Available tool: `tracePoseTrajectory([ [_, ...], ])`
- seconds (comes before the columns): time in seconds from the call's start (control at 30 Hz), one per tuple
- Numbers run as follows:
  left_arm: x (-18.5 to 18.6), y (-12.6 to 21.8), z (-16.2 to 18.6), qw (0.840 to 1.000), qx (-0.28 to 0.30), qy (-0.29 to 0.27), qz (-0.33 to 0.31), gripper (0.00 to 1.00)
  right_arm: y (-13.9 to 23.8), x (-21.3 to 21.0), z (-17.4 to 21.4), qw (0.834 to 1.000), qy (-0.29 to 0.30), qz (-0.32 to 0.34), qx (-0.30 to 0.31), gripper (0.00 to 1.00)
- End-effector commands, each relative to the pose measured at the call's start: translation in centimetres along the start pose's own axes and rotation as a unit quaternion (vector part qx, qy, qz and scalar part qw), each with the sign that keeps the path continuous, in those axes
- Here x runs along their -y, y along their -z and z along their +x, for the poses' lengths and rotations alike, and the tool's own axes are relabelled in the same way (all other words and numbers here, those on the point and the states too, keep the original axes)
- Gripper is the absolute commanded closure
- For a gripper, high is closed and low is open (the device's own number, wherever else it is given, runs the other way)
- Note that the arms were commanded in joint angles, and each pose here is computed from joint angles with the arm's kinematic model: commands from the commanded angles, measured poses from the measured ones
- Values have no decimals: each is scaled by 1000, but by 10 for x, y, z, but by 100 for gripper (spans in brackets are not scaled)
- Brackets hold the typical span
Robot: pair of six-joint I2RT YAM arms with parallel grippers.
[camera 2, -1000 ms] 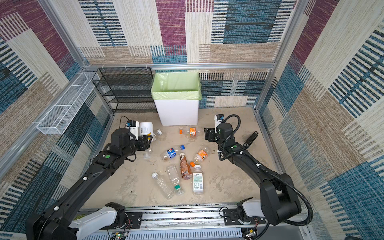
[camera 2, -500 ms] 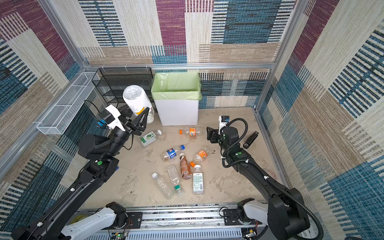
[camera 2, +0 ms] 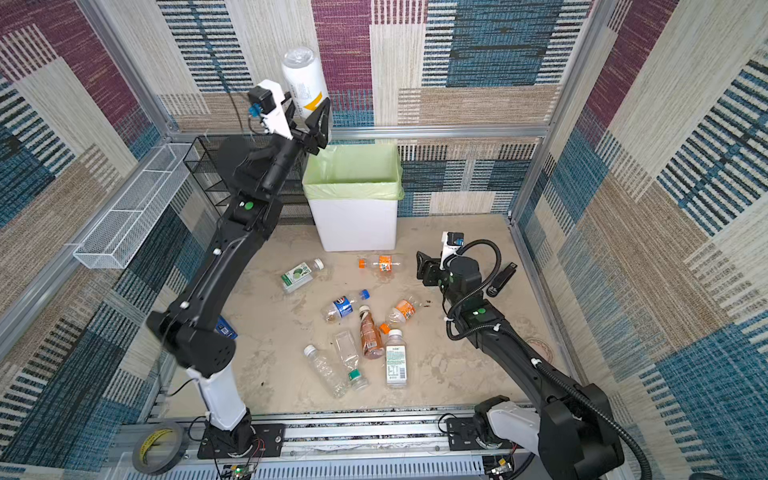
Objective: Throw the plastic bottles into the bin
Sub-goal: 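Lift the white bottle with the left gripper and drop it into the bin, then lower the right gripper onto an orange-label bottle while the left arm withdraws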
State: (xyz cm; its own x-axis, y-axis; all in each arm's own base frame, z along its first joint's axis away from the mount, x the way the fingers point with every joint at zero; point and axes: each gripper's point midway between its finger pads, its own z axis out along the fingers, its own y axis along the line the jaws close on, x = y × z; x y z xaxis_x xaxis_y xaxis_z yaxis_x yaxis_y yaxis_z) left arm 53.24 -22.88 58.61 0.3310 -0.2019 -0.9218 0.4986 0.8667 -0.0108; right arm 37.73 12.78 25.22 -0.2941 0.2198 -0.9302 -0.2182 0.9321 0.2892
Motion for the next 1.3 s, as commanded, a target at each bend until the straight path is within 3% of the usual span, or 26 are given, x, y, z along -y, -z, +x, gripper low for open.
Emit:
tracePoseTrajectory([
  [0.0, -8, 20, 49, 977, -167, 135, 0, 14, 5, -6, -1, 1000, -7, -16, 3, 25],
  [0.17, 4, 28, 38, 975, -177, 132, 26, 3, 12, -3, -1, 1000, 4, -10, 2, 25],
  [0.27, 12, 36, 12, 984, -139, 108, 39, 1, 11, -4, 2, 1000, 3, -13, 1, 25],
  [0.37, 12, 64, -12, 992, -96, 82, 27, 0, 7, -6, 9, 1000, 0, -21, -13, 25],
  [0.57, 12, 123, -23, 992, -118, 32, -3, 1, 5, -6, 36, 996, 20, -9, -84, 23],
  [0.7, 2, 168, 1, 986, -159, 19, -48, 2, 15, 0, 66, 989, 0, 11, -147, 22],
  [0.9, -12, 233, 64, 963, -249, 0, -102, 2, 36, 1, 122, 969, -53, 39, -240, 19],
  [1.07, -15, 269, 115, 941, -322, -10, -101, 2, 44, -9, 146, 951, -149, 48, -267, 17],
  [1.27, -9, 290, 163, 931, -356, 1, -75, 3, 33, -20, 163, 930, -234, 55, -279, 17],
])
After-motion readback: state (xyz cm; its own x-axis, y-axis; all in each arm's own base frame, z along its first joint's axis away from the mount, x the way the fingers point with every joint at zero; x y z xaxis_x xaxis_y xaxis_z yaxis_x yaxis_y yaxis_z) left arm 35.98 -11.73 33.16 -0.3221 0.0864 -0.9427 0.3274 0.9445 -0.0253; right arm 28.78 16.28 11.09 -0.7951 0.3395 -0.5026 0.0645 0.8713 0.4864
